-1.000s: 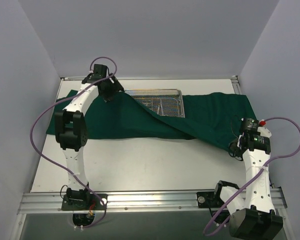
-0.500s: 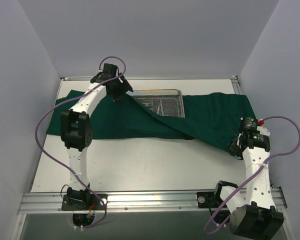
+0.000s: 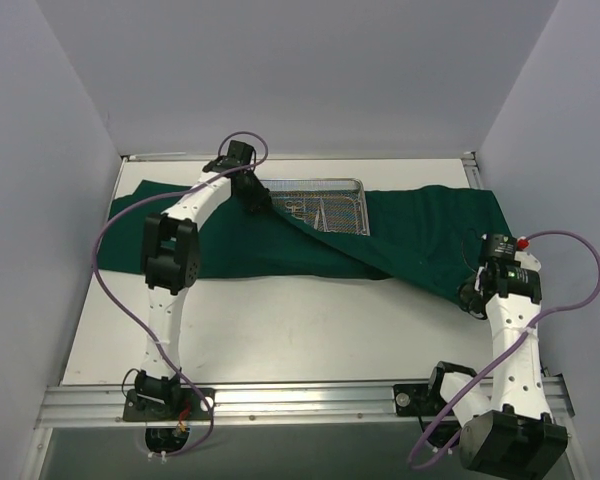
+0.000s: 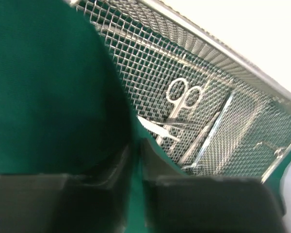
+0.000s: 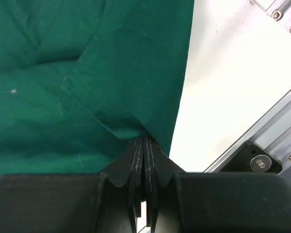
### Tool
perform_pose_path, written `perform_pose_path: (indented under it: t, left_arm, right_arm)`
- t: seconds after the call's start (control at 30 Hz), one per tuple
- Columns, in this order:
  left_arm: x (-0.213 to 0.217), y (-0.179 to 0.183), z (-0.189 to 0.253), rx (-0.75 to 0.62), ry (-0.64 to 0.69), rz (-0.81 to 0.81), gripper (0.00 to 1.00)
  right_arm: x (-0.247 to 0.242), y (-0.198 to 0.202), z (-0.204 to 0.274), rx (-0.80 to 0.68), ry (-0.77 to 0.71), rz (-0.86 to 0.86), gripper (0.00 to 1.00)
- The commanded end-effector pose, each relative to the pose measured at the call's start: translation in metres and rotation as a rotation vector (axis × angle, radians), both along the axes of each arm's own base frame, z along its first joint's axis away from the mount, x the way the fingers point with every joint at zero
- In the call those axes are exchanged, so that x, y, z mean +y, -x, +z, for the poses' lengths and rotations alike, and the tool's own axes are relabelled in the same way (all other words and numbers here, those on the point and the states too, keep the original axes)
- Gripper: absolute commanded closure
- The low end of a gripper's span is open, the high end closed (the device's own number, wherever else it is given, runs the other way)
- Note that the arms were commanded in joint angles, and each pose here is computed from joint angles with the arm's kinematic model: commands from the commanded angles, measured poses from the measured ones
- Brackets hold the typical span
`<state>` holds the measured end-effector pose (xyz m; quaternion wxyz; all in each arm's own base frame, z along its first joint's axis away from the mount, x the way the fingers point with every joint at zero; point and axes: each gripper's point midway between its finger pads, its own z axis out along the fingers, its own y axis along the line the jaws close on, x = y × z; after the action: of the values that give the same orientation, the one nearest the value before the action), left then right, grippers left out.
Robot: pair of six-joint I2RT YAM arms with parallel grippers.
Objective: Open and lay out the surgical kit
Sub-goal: Open the surgical kit at the center of the board.
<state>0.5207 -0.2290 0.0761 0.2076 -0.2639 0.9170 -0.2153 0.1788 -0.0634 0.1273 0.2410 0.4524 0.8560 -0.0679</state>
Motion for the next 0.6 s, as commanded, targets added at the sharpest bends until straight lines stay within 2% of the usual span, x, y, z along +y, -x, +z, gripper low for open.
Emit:
perform_pose_path:
  t: [0.0,0.03,0.17,0.23,0.33,0.37,0.4,0.43,0.47,0.5,0.53,0.57]
  left_arm:
    - [0.001,-0.019,0.028,-0.090,0.011,-0.021,0.85]
    - [0.004,-0.020,0.030,-0.096,-0.004,-0.031,0.96]
    - [0.024,-0.015,0.073,-0.194,-0.138,-0.110,0.98]
    - [0.033,0.002,0.085,-0.187,-0.191,-0.140,0.98]
    - [0.052,0.038,0.108,-0.205,-0.250,-0.179,0.98]
    - [0.058,0.056,0.138,-0.254,-0.248,-0.181,0.98]
    - [0.069,0.079,0.120,-0.189,-0.277,-0.183,0.98]
    - [0.073,0.094,0.125,-0.191,-0.274,-0.184,0.98]
    - [0.080,0.115,0.155,-0.254,-0.259,-0.175,0.98]
    - [0.089,0.141,0.135,-0.193,-0.279,-0.180,0.98]
    - [0.095,0.158,0.140,-0.196,-0.277,-0.175,0.98]
    - [0.104,0.182,0.167,-0.265,-0.255,-0.145,0.98]
  right_arm:
    - [-0.005,0.002,0.012,0.006,0.029,0.014,1.00]
    - [-0.005,0.000,0.013,0.001,0.031,0.022,1.00]
    - [-0.008,-0.015,0.027,-0.025,0.054,0.061,1.00]
    - [-0.008,-0.028,0.038,-0.044,0.066,0.091,1.00]
    - [-0.002,-0.046,0.049,-0.068,0.041,0.113,1.00]
    - [0.000,-0.047,0.051,-0.065,0.029,0.116,1.00]
    - [0.002,-0.049,0.051,-0.057,0.013,0.121,1.00]
    - [0.005,-0.054,0.051,-0.043,-0.007,0.132,1.00]
    - [0.007,-0.047,0.049,0.000,-0.020,0.134,1.00]
    - [0.009,-0.046,0.048,0.021,-0.030,0.138,1.00]
    - [0.011,-0.040,0.045,0.058,-0.040,0.153,1.00]
    - [0.012,-0.038,0.048,0.062,-0.041,0.154,1.00]
